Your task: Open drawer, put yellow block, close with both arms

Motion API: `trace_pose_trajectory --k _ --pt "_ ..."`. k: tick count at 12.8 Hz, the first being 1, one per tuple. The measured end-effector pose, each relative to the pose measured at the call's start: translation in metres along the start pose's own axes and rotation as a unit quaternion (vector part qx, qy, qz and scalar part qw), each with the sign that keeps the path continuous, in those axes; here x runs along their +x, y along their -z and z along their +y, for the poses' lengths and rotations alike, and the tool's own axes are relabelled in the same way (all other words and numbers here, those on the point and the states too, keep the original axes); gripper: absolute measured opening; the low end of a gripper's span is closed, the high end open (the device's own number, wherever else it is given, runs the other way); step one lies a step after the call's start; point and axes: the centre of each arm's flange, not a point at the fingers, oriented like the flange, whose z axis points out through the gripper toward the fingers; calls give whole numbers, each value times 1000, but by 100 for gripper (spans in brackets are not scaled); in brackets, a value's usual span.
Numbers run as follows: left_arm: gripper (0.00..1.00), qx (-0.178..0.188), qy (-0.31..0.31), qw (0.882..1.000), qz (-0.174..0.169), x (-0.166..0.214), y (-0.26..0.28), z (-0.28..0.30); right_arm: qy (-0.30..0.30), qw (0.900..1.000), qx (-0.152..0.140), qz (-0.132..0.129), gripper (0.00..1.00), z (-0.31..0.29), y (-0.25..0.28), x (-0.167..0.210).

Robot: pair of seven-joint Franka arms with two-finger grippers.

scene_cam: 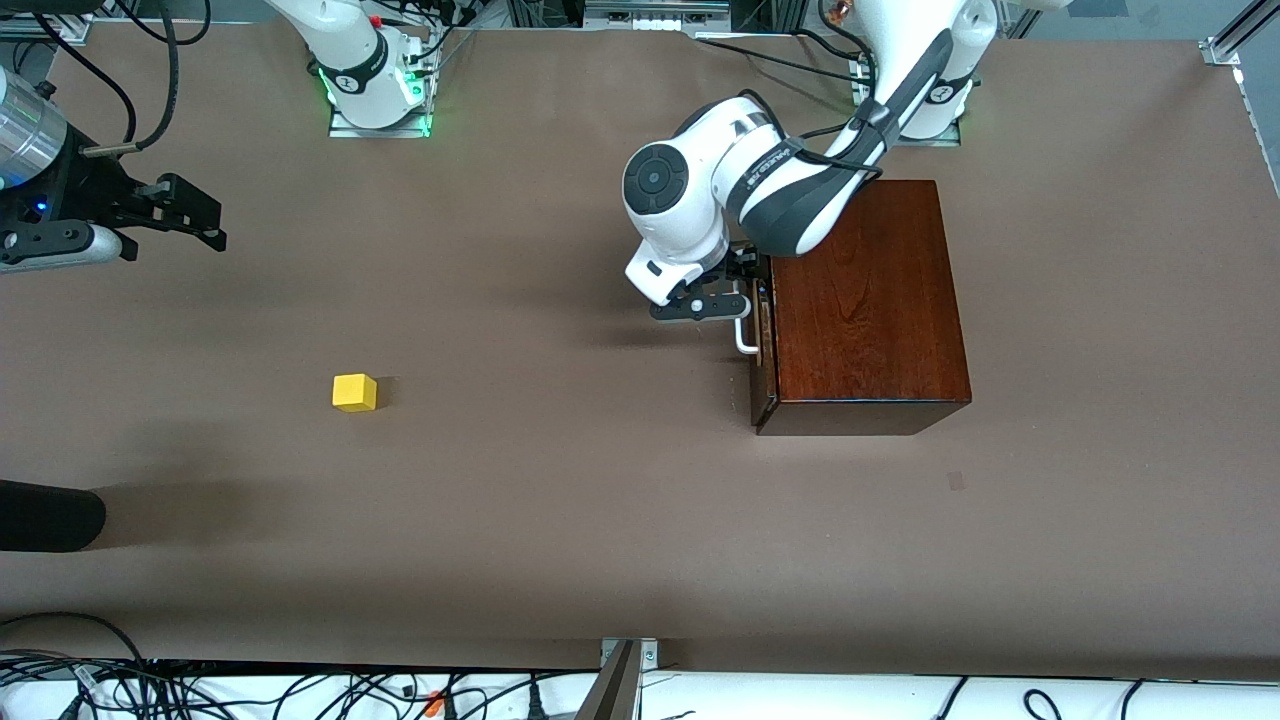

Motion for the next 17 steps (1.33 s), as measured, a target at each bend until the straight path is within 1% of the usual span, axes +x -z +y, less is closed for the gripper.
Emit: trace_pose_trajectory --k 1,4,6,11,17 --pt "100 0 -1 1000 0 -2 -5 4 0 1000 0 0 100 0 0 0" --pt "100 21 -8 1000 14 -2 -17 3 0 1000 0 0 100 0 0 0" --pt "100 25 -10 1000 14 -3 -22 3 0 1000 0 0 100 0 0 0" --pt "100 22 -15 1000 14 -7 -37 7 0 1000 0 0 100 0 0 0" --pt "100 9 12 1000 25 -17 -40 23 0 1000 0 0 100 0 0 0"
